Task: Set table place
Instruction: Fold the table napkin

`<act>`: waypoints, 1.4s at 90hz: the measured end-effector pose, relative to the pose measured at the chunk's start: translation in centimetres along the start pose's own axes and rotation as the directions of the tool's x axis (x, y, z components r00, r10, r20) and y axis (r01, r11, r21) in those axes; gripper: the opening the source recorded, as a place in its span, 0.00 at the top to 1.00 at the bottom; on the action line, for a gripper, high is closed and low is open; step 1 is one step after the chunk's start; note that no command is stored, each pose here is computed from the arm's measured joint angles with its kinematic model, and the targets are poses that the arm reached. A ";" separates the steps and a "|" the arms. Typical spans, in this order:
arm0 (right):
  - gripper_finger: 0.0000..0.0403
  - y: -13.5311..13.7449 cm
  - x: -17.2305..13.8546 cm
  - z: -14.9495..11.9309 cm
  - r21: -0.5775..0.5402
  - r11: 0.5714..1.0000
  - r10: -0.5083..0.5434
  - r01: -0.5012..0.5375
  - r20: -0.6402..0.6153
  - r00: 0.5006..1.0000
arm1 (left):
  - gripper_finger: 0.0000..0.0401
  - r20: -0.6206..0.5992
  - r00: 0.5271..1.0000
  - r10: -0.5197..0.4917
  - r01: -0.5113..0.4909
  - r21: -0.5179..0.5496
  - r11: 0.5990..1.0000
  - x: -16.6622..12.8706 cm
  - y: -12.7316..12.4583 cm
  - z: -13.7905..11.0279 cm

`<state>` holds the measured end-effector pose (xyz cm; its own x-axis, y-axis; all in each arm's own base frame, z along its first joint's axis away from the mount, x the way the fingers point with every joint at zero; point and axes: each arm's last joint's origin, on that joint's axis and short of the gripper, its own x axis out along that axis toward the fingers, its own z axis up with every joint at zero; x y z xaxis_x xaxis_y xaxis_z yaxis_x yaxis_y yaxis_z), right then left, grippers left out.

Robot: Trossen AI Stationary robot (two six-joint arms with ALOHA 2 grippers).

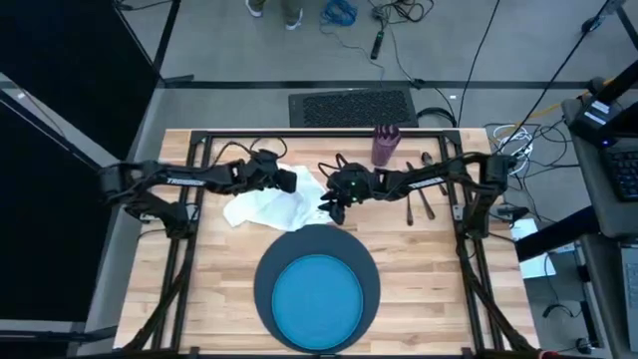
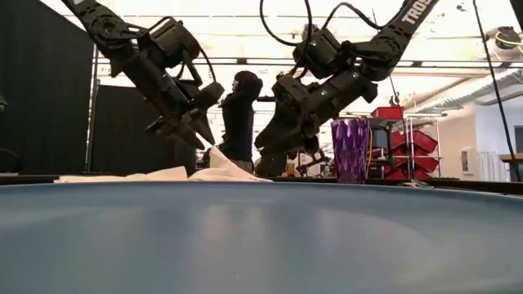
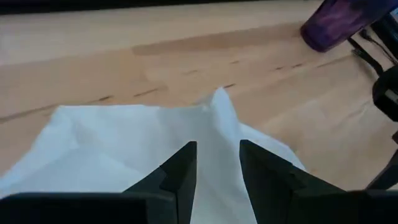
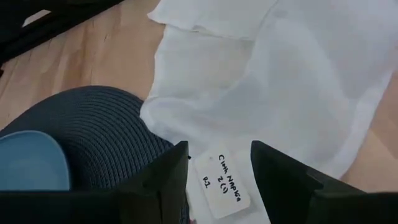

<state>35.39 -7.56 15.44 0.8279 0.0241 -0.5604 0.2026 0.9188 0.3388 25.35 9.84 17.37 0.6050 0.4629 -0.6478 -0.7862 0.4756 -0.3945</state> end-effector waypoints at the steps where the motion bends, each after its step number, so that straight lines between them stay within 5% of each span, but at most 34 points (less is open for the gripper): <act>1: 0.60 0.0 0.0 0.0 0.000 1.000 0.000 0.000 0.000 1.000 | 0.73 0.001 1.000 -0.002 0.002 0.000 1.000 0.1 0.0 0.0; 61: 0.60 0.0 0.0 0.0 -0.003 1.000 -0.001 0.001 0.000 1.000 | 0.74 0.029 0.998 -0.051 0.049 0.079 0.996 2.4 -0.3 -0.5; 83: 0.60 0.0 0.0 0.0 -0.003 1.000 -0.001 0.001 0.000 1.000 | 0.98 0.032 0.998 -0.053 0.046 0.189 0.981 2.4 -0.3 -0.4; 105: 0.60 0.0 0.0 0.0 0.000 1.000 0.001 -0.001 0.006 1.000 | 1.00 0.065 0.995 -0.081 0.067 0.190 0.979 2.3 -0.6 -0.1; 126: 0.59 1.8 0.2 0.8 0.007 1.000 -0.026 0.025 0.145 0.989 | 1.00 0.134 0.981 -0.139 0.115 0.174 0.978 2.1 -1.2 0.6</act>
<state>36.38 -6.20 16.52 0.8896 -0.0574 -0.4532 0.2272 0.9162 0.3301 27.67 10.71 16.85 0.7201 0.4880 -0.4934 -0.6774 0.6484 -0.3474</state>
